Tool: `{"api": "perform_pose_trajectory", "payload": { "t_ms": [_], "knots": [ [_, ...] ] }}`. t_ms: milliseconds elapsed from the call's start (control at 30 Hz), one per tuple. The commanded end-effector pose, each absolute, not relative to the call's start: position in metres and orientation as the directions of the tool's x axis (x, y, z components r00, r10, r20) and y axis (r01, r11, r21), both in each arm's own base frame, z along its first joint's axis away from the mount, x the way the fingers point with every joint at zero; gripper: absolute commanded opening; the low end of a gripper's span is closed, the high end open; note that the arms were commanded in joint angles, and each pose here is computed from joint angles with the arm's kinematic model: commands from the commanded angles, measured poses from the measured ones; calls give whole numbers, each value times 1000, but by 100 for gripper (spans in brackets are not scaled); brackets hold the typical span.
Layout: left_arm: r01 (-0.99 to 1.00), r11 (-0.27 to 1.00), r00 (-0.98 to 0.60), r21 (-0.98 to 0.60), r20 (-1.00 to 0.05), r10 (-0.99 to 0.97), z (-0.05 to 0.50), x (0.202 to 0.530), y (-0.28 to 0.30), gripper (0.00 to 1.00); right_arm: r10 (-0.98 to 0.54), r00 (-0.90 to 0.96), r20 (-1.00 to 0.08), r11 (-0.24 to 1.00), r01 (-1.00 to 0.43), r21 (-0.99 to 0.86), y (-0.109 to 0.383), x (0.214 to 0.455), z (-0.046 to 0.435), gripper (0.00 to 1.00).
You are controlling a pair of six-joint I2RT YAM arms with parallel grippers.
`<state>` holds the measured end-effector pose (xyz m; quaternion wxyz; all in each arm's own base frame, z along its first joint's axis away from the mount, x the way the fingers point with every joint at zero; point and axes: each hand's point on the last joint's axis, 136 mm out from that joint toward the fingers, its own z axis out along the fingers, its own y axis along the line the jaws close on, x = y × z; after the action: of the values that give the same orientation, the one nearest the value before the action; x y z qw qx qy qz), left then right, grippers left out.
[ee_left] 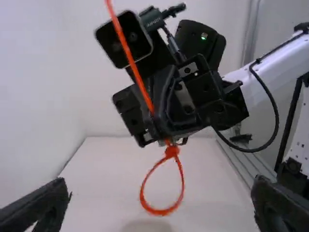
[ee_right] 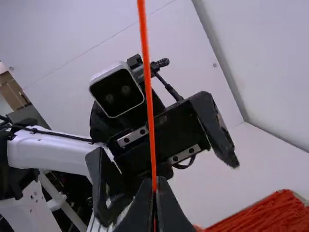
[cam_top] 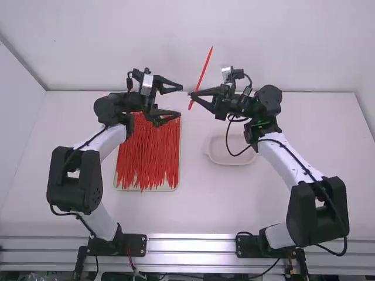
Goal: Fasten the cable tie
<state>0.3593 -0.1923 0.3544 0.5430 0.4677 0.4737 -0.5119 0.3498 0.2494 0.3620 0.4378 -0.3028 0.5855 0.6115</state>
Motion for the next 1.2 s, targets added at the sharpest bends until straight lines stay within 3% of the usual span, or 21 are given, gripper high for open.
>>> {"api": "perform_pose_trajectory", "payload": {
  "t_ms": [0,333,767,1000,1167],
  "knots": [
    [997,78,4,-7,-990,-138,372,365,-179,99,182,-431,-884,74,-890,449,244,351,362,0],
    [927,102,-355,-362,-931,-79,369,400,-147,99,223,-415,-882,183,-871,456,202,378,358,0],
    [854,134,-495,-503,-864,-86,338,417,-139,99,265,-437,-859,354,-785,509,147,413,333,0],
    [694,353,-612,-627,-773,-169,291,452,-128,99,247,-477,-844,412,-737,537,129,420,310,0],
    [594,443,-683,-672,-711,-163,258,453,-122,99,227,-493,-840,428,-724,541,128,420,299,0]
  ]
}}
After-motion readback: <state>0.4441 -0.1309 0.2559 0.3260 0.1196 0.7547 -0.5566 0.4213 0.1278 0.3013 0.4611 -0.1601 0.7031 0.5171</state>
